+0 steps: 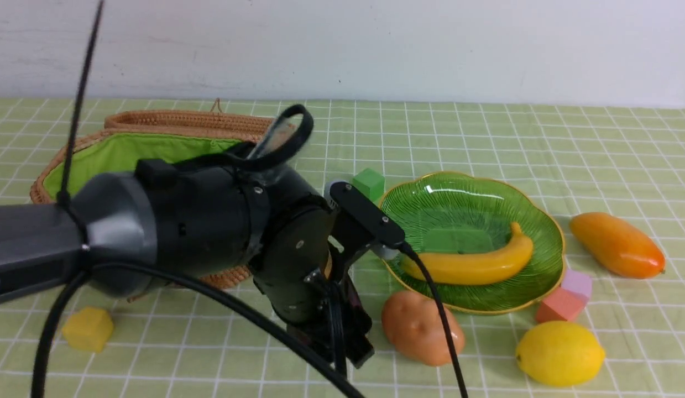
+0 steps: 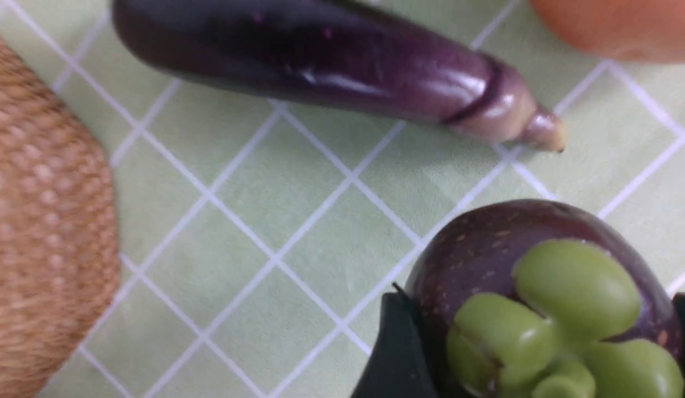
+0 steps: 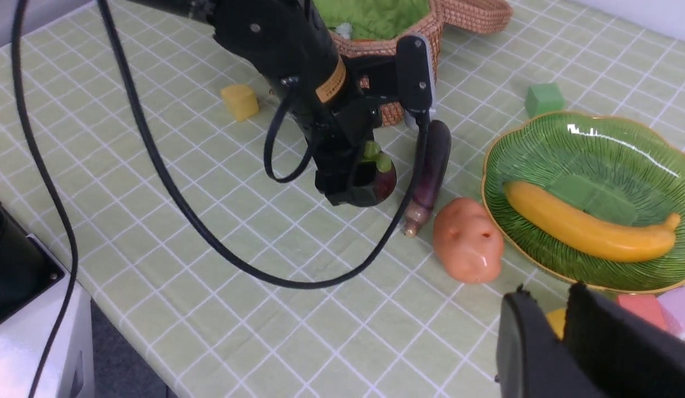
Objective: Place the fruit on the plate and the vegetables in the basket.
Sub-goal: Grab a mangosteen with your left arm and put it on the plate on the right
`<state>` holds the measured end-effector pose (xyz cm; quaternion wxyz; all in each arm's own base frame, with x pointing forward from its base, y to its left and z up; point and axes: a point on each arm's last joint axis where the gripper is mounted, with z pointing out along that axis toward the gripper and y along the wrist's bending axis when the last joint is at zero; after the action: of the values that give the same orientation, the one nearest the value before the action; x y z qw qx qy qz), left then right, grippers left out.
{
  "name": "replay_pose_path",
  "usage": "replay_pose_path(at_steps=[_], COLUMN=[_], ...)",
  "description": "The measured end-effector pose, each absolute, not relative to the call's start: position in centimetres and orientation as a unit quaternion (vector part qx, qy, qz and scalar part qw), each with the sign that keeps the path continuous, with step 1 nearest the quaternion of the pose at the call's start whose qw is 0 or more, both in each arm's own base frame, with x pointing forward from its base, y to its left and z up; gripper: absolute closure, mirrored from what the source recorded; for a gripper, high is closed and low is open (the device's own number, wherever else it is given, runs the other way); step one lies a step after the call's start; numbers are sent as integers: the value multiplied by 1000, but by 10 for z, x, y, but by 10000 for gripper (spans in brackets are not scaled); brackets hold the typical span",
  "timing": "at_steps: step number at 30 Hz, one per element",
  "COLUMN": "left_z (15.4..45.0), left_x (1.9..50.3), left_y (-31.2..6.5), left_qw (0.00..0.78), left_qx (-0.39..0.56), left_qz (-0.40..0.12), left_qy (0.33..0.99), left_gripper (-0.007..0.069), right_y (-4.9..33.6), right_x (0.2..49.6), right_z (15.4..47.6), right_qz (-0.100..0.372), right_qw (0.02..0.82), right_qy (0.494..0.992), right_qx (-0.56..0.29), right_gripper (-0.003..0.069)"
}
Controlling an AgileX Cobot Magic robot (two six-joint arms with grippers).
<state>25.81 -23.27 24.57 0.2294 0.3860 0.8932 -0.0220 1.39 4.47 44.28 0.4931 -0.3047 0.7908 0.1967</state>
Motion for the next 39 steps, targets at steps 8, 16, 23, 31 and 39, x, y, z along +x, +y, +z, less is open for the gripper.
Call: replay_pose_path(at_steps=[8,16,23,31,39], left_z=[297,273,230,236,278], left_x=[288,338,369,369,353], left_y=[-269,-319,-345,-341,-322], left_qw=[416,454,432,426,404], left_qx=[359,353,374,392,384], left_qz=[-120,-142,-111,-79,-62], left_qy=[827,806,813,812,828], left_gripper=[83,83,81,1,46], right_y=[39,38,39,36,36], right_x=[26,28,27,28,29], right_z=[459,463,462,460,460], right_qz=[162,162,165,148,146], right_qw=[585,607,599,596,596], right_qy=[751,737,743,750,750], right_qx=[-261,-250,-250,-247,-247], right_gripper=[533,531,531,531,531])
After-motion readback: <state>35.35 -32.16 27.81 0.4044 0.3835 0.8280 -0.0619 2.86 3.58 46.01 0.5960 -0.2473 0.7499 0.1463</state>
